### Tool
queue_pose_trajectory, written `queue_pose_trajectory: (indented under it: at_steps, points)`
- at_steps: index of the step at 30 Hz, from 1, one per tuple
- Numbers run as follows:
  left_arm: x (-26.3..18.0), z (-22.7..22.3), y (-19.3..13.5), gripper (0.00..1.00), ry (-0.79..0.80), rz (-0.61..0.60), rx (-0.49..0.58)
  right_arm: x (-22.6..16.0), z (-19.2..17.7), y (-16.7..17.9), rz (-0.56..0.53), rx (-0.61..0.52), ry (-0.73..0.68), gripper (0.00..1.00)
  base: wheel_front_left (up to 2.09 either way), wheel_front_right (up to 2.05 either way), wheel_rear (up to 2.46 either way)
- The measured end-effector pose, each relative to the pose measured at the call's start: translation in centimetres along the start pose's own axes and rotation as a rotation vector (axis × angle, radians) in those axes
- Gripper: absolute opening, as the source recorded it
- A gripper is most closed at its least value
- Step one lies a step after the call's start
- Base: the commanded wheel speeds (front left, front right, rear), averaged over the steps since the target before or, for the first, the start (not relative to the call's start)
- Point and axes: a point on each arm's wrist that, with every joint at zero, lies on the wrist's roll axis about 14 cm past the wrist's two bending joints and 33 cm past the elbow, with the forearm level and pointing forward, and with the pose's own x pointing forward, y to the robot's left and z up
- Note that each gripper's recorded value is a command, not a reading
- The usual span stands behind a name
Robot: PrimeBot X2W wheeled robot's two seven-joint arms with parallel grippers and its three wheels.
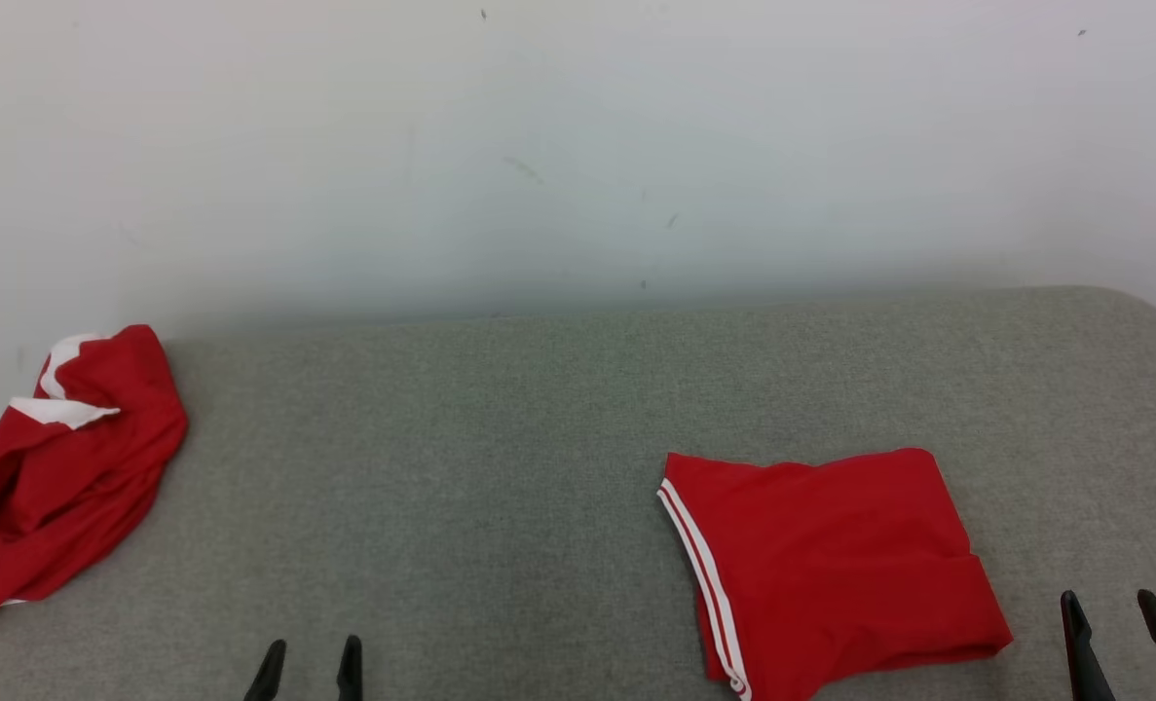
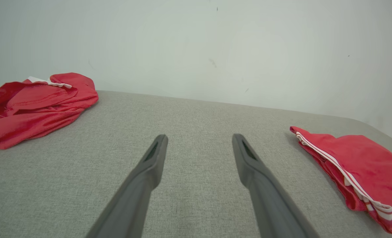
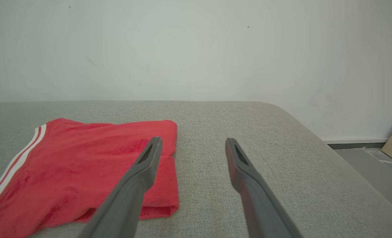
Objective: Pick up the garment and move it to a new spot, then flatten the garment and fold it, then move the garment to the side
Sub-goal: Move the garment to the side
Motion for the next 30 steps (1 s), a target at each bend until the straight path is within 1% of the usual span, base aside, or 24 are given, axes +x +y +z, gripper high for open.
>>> queue_pose_trajectory:
  at_steps: [2, 4, 8, 9, 13, 14, 15, 16, 18, 19, 21, 22, 30]
  points:
    - [0.0, -0.1, 0.0, 1.0, 0.003, 0.0, -0.001, 0.4, 0.3, 0.1, 0.004, 0.005, -0.007, 1.0, 0.0, 0.0, 0.0]
    - [0.1, -0.3, -0.1, 1.0, 0.009, -0.002, -0.002, 0.8, 0.1, 0.4, 0.005, 0.047, -0.003, 1.0, 0.0, 0.0, 0.0]
    - [0.1, -0.8, -0.2, 1.0, 0.025, -0.007, -0.002, 1.9, -0.5, 0.6, 0.023, 0.079, 0.051, 1.0, 0.0, 0.0, 0.0]
    - [0.2, -1.2, -0.1, 1.0, 0.039, -0.008, -0.004, 3.3, -0.3, 0.5, 0.035, 0.098, 0.104, 1.0, 0.0, 0.0, 0.0]
    - [0.5, -2.3, -0.2, 1.0, 0.076, -0.02, 0.005, 5.3, -1.8, 1.7, 0.093, 0.113, 0.294, 1.0, 0.0, 0.0, 0.0]
    - [0.5, -2.3, -0.2, 1.0, 0.076, -0.02, 0.005, 5.3, -1.8, 1.7, 0.093, 0.113, 0.294, 1.0, 0.0, 0.0, 0.0]
    - [0.9, -2.7, -0.3, 1.0, 0.086, -0.03, 0.008, 6.3, -2.7, 2.1, 0.118, 0.099, 0.386, 1.0, 0.0, 0.0, 0.0]
    - [1.4, -2.7, -0.4, 1.0, 0.083, -0.034, 0.008, 6.8, -3.2, 2.4, 0.122, 0.11, 0.428, 1.0, 0.0, 0.0, 0.0]
    - [1.9, -2.7, -0.3, 1.0, 0.082, -0.037, 0.007, 7.3, -4.6, 2.6, 0.134, 0.087, 0.512, 1.0, 0.0, 0.0, 0.0]
    - [2.1, -2.8, -0.1, 1.0, 0.085, -0.031, 0.007, 7.6, -5.2, 2.9, 0.137, 0.096, 0.545, 1.0, 0.0, 0.0, 0.0]
    - [2.1, -3.0, 0.0, 1.0, 0.089, -0.026, 0.006, 7.9, -5.8, 3.3, 0.139, 0.118, 0.572, 1.0, 0.0, 0.0, 0.0]
    - [2.2, -3.3, 0.4, 1.0, 0.099, -0.018, 0.003, 8.3, -7.1, 4.3, 0.156, 0.132, 0.637, 1.0, 0.0, 0.0, 0.0]
    - [2.3, -4.2, 1.4, 1.0, 0.126, 0.012, 0.001, 9.3, -10.0, 6.1, 0.166, 0.187, 0.743, 1.0, 0.0, 0.0, 0.0]
